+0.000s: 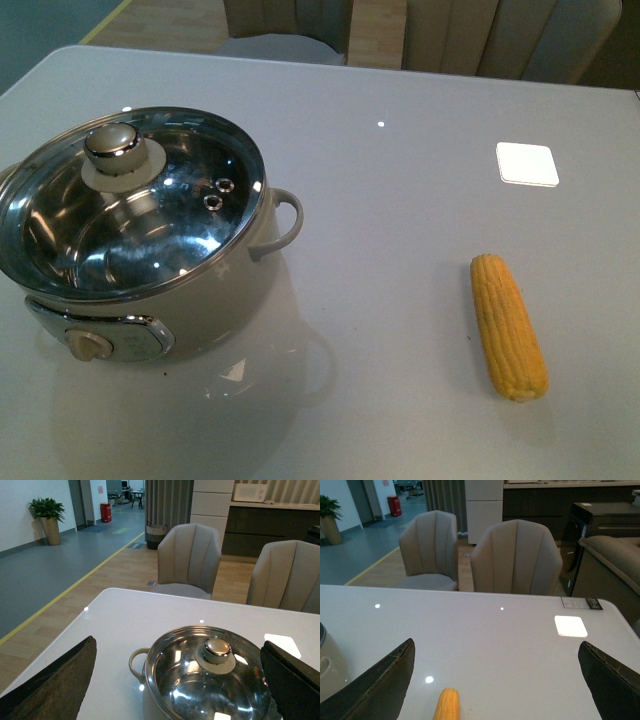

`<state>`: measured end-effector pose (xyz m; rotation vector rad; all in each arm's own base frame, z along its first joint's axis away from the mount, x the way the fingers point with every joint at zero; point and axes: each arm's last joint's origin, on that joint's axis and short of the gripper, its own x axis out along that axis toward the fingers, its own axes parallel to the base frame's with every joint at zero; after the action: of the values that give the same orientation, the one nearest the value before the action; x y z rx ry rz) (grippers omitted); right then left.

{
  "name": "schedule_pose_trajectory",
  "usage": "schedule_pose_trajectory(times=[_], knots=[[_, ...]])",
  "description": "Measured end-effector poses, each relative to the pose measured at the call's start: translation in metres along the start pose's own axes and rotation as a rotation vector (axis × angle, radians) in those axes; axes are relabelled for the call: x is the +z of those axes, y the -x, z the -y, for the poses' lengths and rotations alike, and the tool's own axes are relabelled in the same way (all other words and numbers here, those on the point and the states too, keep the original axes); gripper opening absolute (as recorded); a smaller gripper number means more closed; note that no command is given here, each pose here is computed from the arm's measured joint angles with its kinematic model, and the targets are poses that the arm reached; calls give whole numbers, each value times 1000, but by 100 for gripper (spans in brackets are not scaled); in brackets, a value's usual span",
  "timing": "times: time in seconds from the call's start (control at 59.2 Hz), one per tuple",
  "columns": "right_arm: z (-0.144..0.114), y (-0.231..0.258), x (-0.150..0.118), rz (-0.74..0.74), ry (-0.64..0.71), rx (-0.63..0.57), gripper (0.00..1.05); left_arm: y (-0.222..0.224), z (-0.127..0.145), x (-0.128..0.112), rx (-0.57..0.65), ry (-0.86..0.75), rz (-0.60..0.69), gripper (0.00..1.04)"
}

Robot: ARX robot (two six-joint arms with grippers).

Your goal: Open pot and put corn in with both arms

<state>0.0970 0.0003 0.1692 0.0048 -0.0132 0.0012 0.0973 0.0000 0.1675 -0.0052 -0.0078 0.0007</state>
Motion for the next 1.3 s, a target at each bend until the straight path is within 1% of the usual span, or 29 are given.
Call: schedule_pose_trajectory(times=[0.625, 0.642, 0.659, 0.726, 0.777, 0.794, 0.861, 0.962, 1.165, 1.3], knots=[[0, 0, 0, 0, 0, 0, 96, 0, 0, 0, -5, 2, -3, 98], [0, 0, 0, 0, 0, 0, 96, 0, 0, -1, -30, 11, -51, 98], [0, 0, 0, 0, 0, -1, 96, 0, 0, 0, -80, 37, -145, 98], [0, 0, 0, 0, 0, 3, 96, -2, 3, 2, -182, 130, -466, 98], [0, 0, 0, 0, 0, 3, 96, -3, 6, -1, -198, 163, -608, 98], [0, 0, 0, 0, 0, 2, 96, -3, 7, -1, -200, 163, -617, 98], [0, 0, 0, 0, 0, 2, 96, -7, 11, 9, -238, 150, -604, 98], [0, 0, 0, 0, 0, 2, 96, -20, 13, 18, -240, 129, -575, 98], [0, 0, 0, 0, 0, 2, 96, -77, 24, 20, -294, 47, -524, 98], [0, 0, 0, 0, 0, 2, 96, -119, 34, 13, -317, 16, -506, 98]])
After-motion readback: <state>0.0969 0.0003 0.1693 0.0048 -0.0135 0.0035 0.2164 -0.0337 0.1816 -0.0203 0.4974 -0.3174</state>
